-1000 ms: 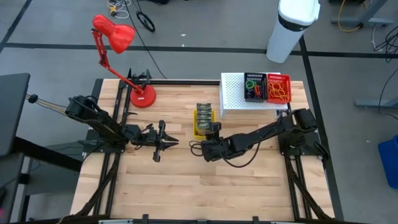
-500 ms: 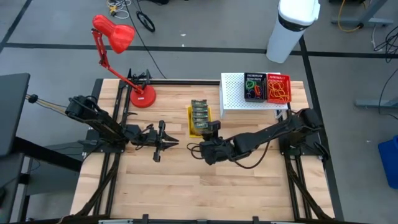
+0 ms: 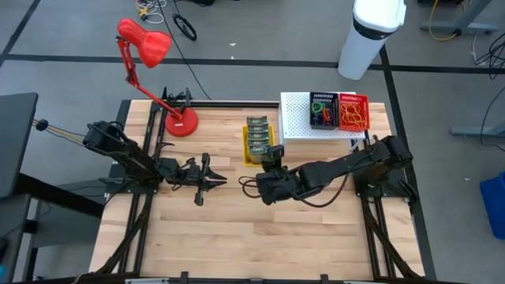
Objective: Pick & Place Office Desk Supplies
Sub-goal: Put the yellow bin with crayon boxes onto the white shelf, then return to Home Position
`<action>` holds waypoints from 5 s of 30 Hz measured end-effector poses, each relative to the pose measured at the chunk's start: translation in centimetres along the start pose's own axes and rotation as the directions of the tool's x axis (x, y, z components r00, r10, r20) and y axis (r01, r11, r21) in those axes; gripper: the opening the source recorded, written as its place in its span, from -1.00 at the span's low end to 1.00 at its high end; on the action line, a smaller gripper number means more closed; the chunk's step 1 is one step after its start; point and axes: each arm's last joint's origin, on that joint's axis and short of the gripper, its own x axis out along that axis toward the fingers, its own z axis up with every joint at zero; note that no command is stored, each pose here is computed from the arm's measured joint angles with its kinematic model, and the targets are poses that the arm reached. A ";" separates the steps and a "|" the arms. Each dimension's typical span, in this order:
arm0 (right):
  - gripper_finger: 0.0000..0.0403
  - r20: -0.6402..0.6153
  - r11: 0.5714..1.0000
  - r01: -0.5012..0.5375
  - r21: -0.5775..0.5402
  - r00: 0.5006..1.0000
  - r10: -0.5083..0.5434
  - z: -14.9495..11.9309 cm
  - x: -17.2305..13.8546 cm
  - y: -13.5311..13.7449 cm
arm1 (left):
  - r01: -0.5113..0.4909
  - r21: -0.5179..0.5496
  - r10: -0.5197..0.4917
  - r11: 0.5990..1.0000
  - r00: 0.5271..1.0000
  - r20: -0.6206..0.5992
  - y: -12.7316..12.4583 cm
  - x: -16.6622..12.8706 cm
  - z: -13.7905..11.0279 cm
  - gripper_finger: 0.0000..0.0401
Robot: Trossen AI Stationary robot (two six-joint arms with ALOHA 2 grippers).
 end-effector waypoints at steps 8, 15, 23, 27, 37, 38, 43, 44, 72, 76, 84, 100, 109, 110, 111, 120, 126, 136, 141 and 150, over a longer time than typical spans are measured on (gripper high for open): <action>-0.95 -0.052 1.000 0.008 0.008 0.999 -0.007 -1.8 -1.7 -2.1 | 0.000 0.001 0.000 1.000 1.000 -0.005 0.0 0.0 -0.1 -0.73; -0.95 -0.120 1.000 -0.005 0.030 0.993 0.008 -5.2 -0.7 -3.6 | 0.001 0.000 -0.001 1.000 1.000 -0.006 0.0 0.0 -0.1 -0.73; -0.95 -0.163 0.998 -0.007 0.061 0.986 0.017 -9.0 0.7 -5.2 | 0.001 0.001 -0.001 1.000 1.000 -0.006 0.0 0.0 -0.1 -0.73; -0.95 -0.156 0.999 -0.033 0.035 0.987 0.038 -10.7 1.5 -5.8 | 0.001 0.001 -0.001 1.000 1.000 -0.006 0.0 0.0 -0.1 -0.73; -0.95 -0.236 0.998 -0.042 0.045 0.970 0.052 -13.7 3.4 -7.3 | 0.001 0.001 -0.001 1.000 1.000 -0.007 0.0 0.0 -0.1 -0.73; -0.95 -0.239 0.998 -0.040 0.044 0.970 0.050 -13.8 3.4 -7.5 | 0.001 0.001 -0.001 1.000 1.000 -0.006 0.0 0.0 -0.1 -0.73; -0.95 -0.243 0.998 -0.045 0.039 0.969 0.053 -14.0 3.5 -7.7 | 0.000 0.001 0.000 1.000 1.000 -0.007 0.0 0.0 -0.1 -0.73; -0.95 -0.245 0.998 -0.045 0.038 0.968 0.053 -14.1 3.6 -7.8 | 0.000 0.001 0.000 1.000 1.000 -0.007 0.0 0.0 -0.1 -0.73; -0.89 -0.260 0.996 -0.059 0.062 0.963 0.073 -14.6 4.0 -7.7 | 0.005 -0.005 -0.005 1.000 1.000 -0.006 0.0 0.0 -0.1 -0.73; -0.77 -0.260 0.997 -0.058 0.060 0.963 0.072 -14.6 4.0 -7.7 | 0.005 -0.004 -0.005 1.000 1.000 -0.006 0.0 0.0 -0.1 -0.73; -0.41 -0.285 0.999 -0.003 0.054 0.958 0.018 -14.6 3.9 -7.8 | 0.005 -0.004 -0.005 1.000 1.000 -0.006 0.0 0.0 -0.1 -0.73; -0.57 0.078 0.939 -0.045 0.341 0.997 0.019 -12.7 -2.4 -4.3 | -0.104 0.114 0.103 0.988 0.995 0.016 0.4 0.0 0.2 -0.80; -0.89 0.498 0.847 -0.263 0.462 0.867 -0.002 -16.2 -1.5 0.8 | -0.136 0.140 0.131 0.981 0.991 0.039 2.6 -2.0 0.7 -0.98; -0.91 0.538 0.841 -0.284 0.461 0.843 -0.010 -16.7 -1.5 1.0 | -0.127 0.128 0.123 0.984 0.992 0.032 2.9 -2.4 0.8 -0.98; -0.94 0.573 0.837 -0.303 0.456 0.819 -0.015 -17.2 -1.5 1.3 | -0.114 0.119 0.113 0.986 0.993 0.017 3.2 -2.7 0.7 -0.98; -0.98 0.785 0.811 -0.413 0.415 0.614 -0.089 -22.8 -1.4 4.1 | -0.152 0.136 0.164 0.979 0.984 -0.075 4.6 -3.8 0.9 -0.98; -0.97 0.792 0.801 -0.394 0.450 0.591 -0.154 -25.8 -1.6 4.9 | -0.118 0.151 0.129 0.981 0.990 -0.065 4.5 -4.5 1.8 -0.97; -0.99 0.803 0.792 -0.409 0.454 0.573 -0.165 -28.8 -2.7 4.9 | -0.110 0.087 0.124 0.990 0.977 -0.172 4.8 -6.2 1.7 -0.97; -0.99 0.823 0.799 -0.415 0.436 0.543 -0.167 -29.5 -3.0 4.9 | -0.067 0.036 0.071 0.997 0.984 -0.161 5.7 -6.9 2.1 -0.97; -0.99 0.793 0.797 -0.379 0.469 0.579 -0.191 -29.6 -2.7 5.0 | -0.149 0.041 0.150 0.988 0.988 -0.026 6.6 -7.9 3.6 -0.96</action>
